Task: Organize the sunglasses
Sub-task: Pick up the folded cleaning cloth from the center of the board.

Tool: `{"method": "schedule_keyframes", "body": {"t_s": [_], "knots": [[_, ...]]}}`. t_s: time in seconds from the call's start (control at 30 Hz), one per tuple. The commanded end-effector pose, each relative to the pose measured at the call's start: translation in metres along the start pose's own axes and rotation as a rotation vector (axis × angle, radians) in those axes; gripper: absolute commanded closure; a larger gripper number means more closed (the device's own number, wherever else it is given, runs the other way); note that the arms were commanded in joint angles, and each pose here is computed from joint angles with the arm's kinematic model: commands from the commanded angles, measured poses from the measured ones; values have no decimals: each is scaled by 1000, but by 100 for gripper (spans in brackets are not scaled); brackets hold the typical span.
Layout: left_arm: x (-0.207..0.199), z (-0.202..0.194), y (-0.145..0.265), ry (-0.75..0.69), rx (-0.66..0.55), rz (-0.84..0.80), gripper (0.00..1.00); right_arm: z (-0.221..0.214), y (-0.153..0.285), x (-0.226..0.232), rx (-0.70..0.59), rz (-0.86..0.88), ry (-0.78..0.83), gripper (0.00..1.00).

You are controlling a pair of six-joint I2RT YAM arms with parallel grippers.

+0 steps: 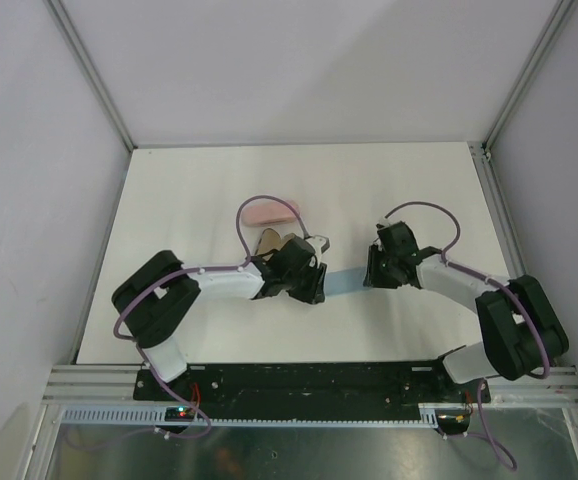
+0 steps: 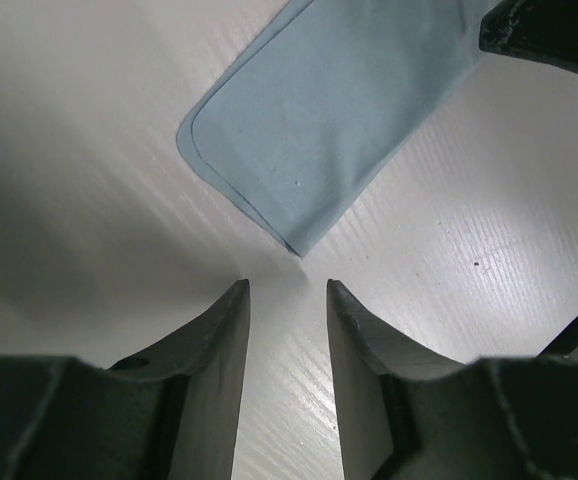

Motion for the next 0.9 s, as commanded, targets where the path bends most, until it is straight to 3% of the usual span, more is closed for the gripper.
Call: {"method": "schedule_keyframes", "body": {"t_s": [0.0,0.2,0.5,0.87], "knots": [[-5,5,13,14,-42,2,59,-4,-10,-6,9,-89,8,66],[-5,3,11,24,-29,4,61,-12,-19,-6,40,-127,31,69],[-4,4,8,23,-24,18,63,-21,-13,5,54,-124,64,89],[-3,8,-4,21,-10,32,64,-20,-5,6,39,-121,56,83]]}}
Point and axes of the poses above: each gripper's point midway between its finger pads, its own y axis back along the fingers, its own x axis along the line the jaws close on, z = x × y, the point moved 10 cm from there along y, back along the fingers, and after that the axes turned 1 degree about -y, right-handed, at the moved point
